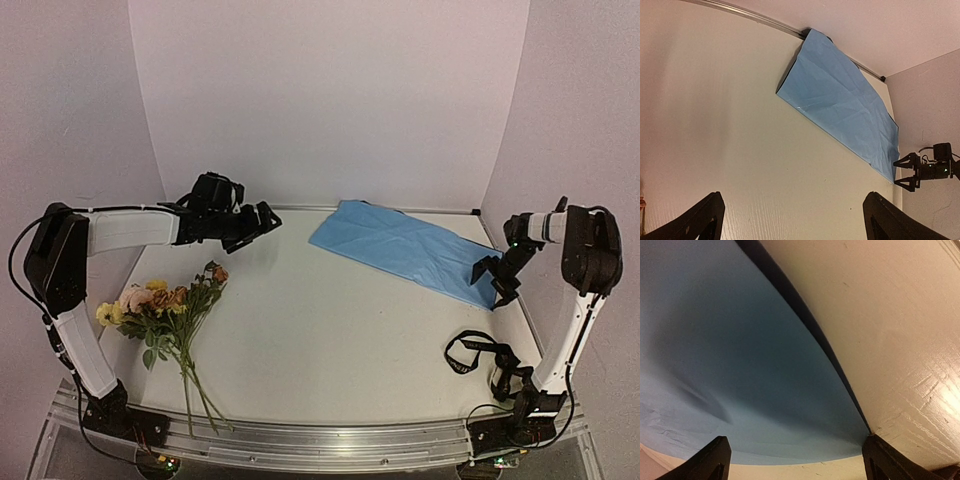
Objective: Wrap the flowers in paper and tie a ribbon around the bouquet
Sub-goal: Move the folded wrapping paper to the center of the board.
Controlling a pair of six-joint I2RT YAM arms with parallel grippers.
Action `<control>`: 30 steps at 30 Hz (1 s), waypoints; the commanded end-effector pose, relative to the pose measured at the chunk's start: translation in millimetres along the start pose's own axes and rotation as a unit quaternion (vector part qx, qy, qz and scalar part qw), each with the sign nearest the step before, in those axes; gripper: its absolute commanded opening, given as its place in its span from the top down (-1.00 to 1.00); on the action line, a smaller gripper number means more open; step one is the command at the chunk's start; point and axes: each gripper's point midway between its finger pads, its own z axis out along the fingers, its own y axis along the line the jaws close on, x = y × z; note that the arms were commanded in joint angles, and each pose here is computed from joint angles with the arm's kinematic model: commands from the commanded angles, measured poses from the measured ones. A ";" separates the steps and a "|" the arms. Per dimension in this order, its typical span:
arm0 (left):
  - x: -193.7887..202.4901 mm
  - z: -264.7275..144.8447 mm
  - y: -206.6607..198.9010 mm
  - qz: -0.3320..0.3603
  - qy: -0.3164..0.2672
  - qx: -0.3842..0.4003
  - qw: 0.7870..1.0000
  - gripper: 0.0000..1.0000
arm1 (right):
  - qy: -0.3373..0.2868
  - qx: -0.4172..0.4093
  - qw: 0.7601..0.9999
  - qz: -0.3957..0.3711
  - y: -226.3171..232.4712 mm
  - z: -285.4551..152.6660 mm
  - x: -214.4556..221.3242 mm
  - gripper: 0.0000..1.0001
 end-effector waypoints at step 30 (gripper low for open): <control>1.4 -4.9 6.1 -0.060 0.003 0.029 0.998 -0.96 | 0.012 -0.086 0.964 -0.250 108.9 -50.3 144.7 -0.97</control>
